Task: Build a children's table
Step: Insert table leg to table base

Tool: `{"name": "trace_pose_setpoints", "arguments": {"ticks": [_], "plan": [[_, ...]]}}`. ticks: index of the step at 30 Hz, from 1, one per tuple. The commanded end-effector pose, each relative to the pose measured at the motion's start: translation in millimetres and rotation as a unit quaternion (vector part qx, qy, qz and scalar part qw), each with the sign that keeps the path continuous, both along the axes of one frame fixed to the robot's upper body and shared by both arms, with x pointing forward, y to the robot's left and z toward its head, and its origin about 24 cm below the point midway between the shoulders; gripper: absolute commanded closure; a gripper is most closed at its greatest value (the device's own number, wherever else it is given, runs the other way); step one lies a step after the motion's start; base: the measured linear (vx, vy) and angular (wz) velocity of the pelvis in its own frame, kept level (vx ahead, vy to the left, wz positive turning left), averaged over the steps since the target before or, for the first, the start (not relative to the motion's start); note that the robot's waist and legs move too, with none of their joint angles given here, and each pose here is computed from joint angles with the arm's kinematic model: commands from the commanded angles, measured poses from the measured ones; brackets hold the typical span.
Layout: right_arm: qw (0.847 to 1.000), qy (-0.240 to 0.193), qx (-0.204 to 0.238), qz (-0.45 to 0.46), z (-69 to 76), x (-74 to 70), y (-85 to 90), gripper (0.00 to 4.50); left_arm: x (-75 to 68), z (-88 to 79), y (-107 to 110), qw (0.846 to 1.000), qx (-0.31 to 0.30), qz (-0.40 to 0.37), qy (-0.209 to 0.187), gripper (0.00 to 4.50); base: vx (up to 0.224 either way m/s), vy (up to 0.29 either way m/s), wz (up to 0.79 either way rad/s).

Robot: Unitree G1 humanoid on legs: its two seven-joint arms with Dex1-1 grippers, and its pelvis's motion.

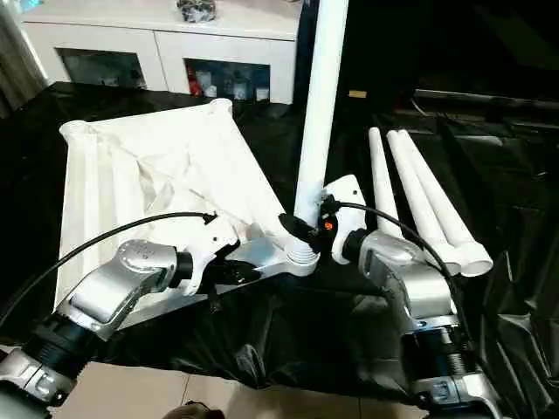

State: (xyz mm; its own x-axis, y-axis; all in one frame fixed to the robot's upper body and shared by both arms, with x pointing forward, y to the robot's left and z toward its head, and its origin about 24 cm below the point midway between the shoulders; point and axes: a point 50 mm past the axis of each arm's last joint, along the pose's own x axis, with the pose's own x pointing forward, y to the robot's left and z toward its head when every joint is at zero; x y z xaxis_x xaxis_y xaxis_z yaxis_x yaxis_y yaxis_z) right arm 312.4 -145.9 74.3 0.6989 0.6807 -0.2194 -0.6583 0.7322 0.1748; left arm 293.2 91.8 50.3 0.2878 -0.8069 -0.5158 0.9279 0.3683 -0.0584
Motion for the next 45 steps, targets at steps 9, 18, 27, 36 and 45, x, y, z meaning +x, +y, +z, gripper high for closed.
{"name": "trace_pose_setpoints", "arguments": {"ticks": [9,18,27,36,45], "plan": [[0.995,0.038,0.073,-0.056,-33.2,-15.1,-13.9,2.59,-1.6,7.0,-9,0.999,-0.043,-0.016,-0.013,4.50,0.000,0.000,0.00],[0.992,0.026,0.087,-0.084,-42.7,-27.6,-22.0,2.59,4.2,7.0,-7,0.999,-0.034,-0.002,-0.024,4.50,0.000,0.000,0.00],[0.998,-0.011,0.003,-0.064,-41.4,-36.0,-21.3,2.59,4.2,4.0,-6,0.999,-0.025,-0.002,-0.030,4.50,0.000,0.000,0.00],[1.000,-0.007,-0.023,-0.016,-39.4,-27.8,-2.4,2.59,-0.2,1.4,-5,0.999,-0.003,-0.031,-0.039,4.50,0.000,0.000,0.00],[0.993,0.017,-0.091,0.076,-41.3,-11.7,0.3,2.60,-4.2,4.4,-6,0.997,0.007,-0.062,-0.038,4.50,0.000,0.000,0.00]]}}
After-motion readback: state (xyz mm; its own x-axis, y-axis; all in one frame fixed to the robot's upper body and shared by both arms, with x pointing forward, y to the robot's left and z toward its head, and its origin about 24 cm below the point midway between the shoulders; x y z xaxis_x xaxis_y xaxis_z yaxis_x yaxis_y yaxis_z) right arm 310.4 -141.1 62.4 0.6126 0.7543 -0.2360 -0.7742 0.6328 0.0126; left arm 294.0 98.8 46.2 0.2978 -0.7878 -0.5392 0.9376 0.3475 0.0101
